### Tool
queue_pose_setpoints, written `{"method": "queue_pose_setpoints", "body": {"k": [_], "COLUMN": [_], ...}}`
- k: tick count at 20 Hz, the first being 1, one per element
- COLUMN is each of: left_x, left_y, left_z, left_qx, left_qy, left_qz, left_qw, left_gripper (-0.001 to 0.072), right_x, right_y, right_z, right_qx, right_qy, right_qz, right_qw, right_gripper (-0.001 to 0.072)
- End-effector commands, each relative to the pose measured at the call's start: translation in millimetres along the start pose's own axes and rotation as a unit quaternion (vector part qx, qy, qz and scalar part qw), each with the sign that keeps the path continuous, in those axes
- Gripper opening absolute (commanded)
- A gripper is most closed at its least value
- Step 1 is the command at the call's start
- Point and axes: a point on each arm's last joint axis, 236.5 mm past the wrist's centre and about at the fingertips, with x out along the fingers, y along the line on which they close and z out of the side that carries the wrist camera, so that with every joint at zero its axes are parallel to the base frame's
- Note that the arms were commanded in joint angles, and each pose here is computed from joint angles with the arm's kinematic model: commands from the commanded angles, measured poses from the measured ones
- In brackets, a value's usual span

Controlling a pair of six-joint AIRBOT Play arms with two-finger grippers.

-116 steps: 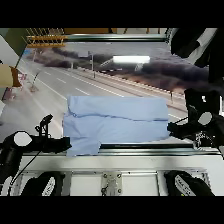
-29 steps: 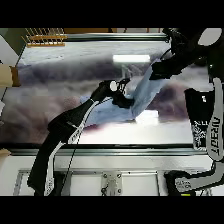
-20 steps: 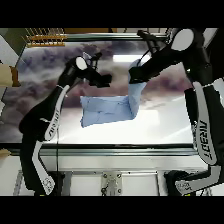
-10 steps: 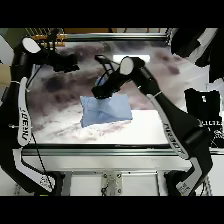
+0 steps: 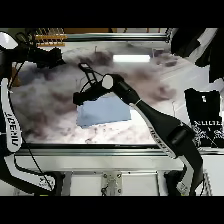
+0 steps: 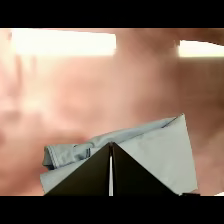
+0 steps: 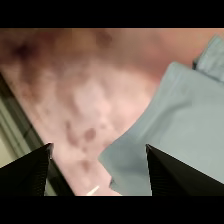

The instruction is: Fold the clothes and pants, and hang the long-sleeved shirts on hangers.

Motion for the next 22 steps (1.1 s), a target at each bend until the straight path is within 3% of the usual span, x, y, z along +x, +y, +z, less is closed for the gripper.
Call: {"method": "queue_pose_setpoints", "body": {"k": [1, 6, 10, 13, 17, 22], "left_x": [-8.2, 11.6, 26.9, 34.3, 40.2, 41.9], "left_y": [0.1, -7.7, -27.0, -40.3, -52.6, -57.8], "left_z": [-6.7, -91.2, -143.0, -162.5, -172.8, -167.6], "left_qx": [-0.003, 0.0, 0.011, 0.023, 0.036, 0.037], "left_qy": [-0.025, 0.028, 0.056, 0.067, 0.074, 0.061], "left_qz": [0.005, 0.003, -0.006, -0.013, -0.021, -0.025], "left_qw": [1.0, 1.0, 0.998, 0.997, 0.996, 0.997], "left_gripper": [0.0007, 0.0007, 0.0008, 0.0008, 0.0008, 0.0007], "right_x": [-49.0, -138.6, -159.2, -141.1, -100.3, -45.3], "right_y": [-61.1, -213.4, -281.5, -289.7, -260.0, -204.6], "right_z": [-10.9, -101.1, -166.2, -168.8, -144.5, -135.0], "right_qx": [-0.002, 0.159, 0.329, 0.367, 0.353, 0.315], "right_qy": [0.023, 0.066, 0.056, 0.037, 0.013, 0.043], "right_qz": [-0.063, -0.147, -0.116, -0.051, 0.037, 0.083], "right_qw": [0.998, 0.974, 0.936, 0.928, 0.935, 0.944], "right_gripper": [0.0635, 0.0636, 0.0637, 0.0636, 0.0635, 0.0632]}}
